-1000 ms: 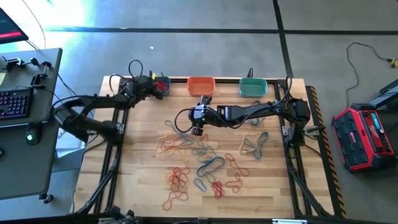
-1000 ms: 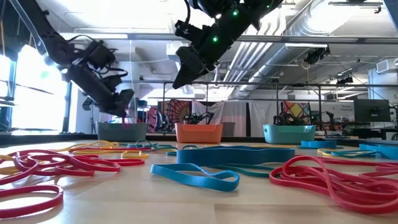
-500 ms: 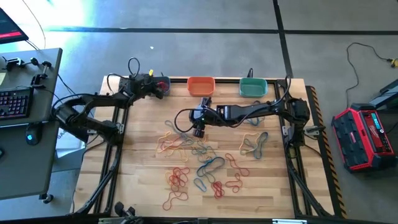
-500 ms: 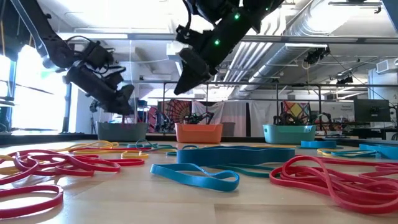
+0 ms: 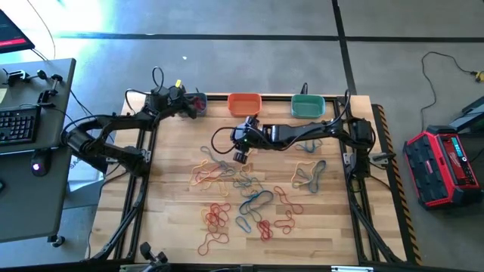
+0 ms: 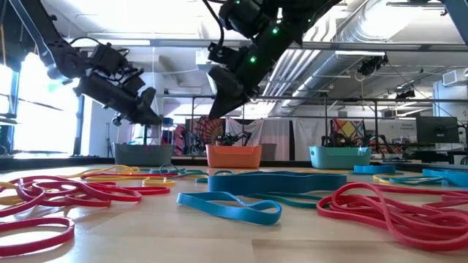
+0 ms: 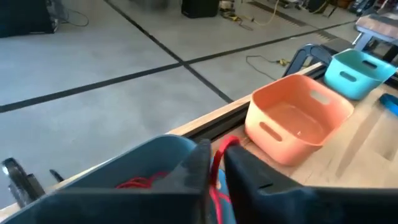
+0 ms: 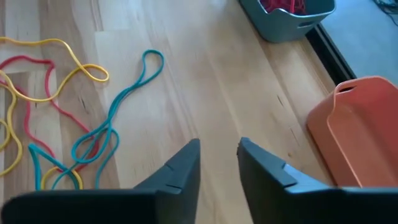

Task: Sort rubber bands into baskets
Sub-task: Put the red rubber band into the blue bin

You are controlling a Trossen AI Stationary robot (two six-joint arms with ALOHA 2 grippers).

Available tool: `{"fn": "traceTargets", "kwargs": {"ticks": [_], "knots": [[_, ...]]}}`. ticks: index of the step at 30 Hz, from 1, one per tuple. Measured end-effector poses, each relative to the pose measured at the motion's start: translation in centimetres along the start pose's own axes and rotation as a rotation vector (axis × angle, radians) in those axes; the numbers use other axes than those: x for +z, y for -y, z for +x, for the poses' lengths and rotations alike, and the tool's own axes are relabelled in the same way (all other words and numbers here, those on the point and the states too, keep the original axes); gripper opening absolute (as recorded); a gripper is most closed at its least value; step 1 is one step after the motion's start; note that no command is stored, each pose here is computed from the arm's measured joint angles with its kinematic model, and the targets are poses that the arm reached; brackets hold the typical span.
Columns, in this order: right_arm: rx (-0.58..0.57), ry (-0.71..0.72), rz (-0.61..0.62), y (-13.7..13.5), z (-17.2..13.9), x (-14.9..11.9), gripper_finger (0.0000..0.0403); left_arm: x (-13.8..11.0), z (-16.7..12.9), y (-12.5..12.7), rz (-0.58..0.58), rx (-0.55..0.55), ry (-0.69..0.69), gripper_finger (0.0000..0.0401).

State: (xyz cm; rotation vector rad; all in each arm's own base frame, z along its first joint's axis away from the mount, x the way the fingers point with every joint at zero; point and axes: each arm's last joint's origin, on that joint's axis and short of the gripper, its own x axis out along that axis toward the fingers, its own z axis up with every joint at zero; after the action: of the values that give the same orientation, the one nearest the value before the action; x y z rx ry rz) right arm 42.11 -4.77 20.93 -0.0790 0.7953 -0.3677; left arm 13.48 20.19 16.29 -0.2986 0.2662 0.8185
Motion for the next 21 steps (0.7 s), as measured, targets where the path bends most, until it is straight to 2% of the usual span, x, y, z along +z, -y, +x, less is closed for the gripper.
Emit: {"fn": "traceTargets", "kwargs": {"ticks": [3,6,8,13,21], "knots": [[-0.001,0.0,-0.001,0.0,0.0,0.0,0.0067,-0.4,-0.1,-0.5,-0.008,0.099,-0.033,0.0007],[-0.001,0.002,-0.006,0.0,0.0,0.0,0.0049,-1.0,-0.2,-1.2,-0.011,0.207,-0.091,0.0016],[-0.001,0.002,-0.009,0.0,0.0,0.0,0.0044,-1.2,-0.3,-1.5,-0.018,0.229,-0.116,0.0023],[-0.001,0.002,-0.009,0.0,0.0,0.0,0.0042,-1.3,-0.4,-1.6,-0.042,0.228,-0.128,0.0059],[0.002,-0.006,-0.014,-0.2,0.0,-0.1,0.0042,-1.3,-0.4,-1.4,-0.115,0.17,-0.131,0.0158]]}}
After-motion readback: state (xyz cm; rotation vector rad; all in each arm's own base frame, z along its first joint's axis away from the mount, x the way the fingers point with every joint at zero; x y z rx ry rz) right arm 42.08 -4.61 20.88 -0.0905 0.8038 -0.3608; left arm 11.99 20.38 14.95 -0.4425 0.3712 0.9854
